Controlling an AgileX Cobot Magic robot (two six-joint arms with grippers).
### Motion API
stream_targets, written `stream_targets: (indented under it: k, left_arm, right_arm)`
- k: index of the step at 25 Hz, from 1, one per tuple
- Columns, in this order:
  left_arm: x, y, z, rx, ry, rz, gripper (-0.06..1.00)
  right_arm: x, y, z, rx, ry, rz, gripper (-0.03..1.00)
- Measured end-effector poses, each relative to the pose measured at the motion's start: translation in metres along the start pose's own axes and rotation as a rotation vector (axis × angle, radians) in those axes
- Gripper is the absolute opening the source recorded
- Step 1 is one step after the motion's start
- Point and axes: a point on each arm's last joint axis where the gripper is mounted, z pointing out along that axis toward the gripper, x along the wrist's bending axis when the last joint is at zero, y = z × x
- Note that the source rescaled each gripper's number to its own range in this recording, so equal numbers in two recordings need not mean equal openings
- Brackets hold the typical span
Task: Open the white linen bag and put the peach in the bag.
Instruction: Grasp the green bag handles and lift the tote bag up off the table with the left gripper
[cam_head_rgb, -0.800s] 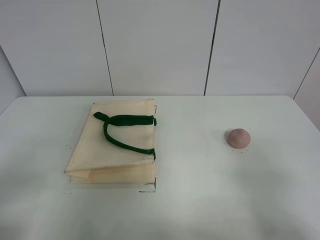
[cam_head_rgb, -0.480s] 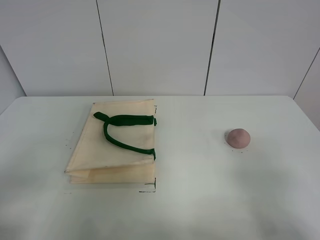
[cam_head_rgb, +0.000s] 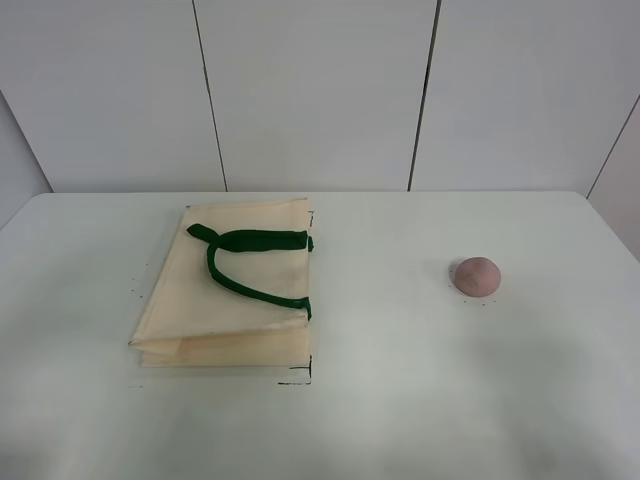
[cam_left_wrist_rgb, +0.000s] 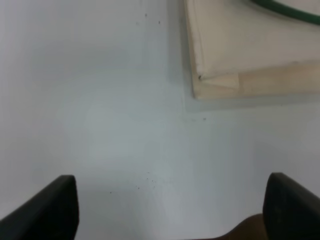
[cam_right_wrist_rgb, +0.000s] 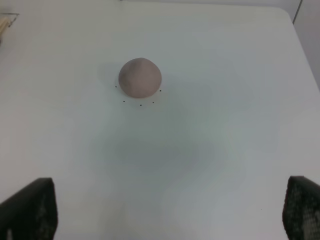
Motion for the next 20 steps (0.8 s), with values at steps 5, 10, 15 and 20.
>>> stream_targets:
  k: [5, 10, 15, 20]
  left_arm:
    - [0.001, 0.071, 0.032, 0.186, -0.003, -0.001, 1.00]
    - [0.001, 0.140, 0.101, 0.343, -0.004, -0.006, 1.00]
    - [0.000, 0.188, 0.188, 0.476, -0.002, -0.031, 1.00]
    - [-0.007, 0.218, 0.259, 0.531, -0.026, -0.107, 1.00]
  right_arm:
    - [0.000, 0.000, 0.000, 0.000, 0.000, 0.000, 1.00]
    - [0.000, 0.000, 0.000, 0.000, 0.000, 0.000, 1.00]
    - [0.000, 0.000, 0.000, 0.000, 0.000, 0.000, 1.00]
    - [0.000, 0.000, 0.000, 0.000, 0.000, 0.000, 1.00]
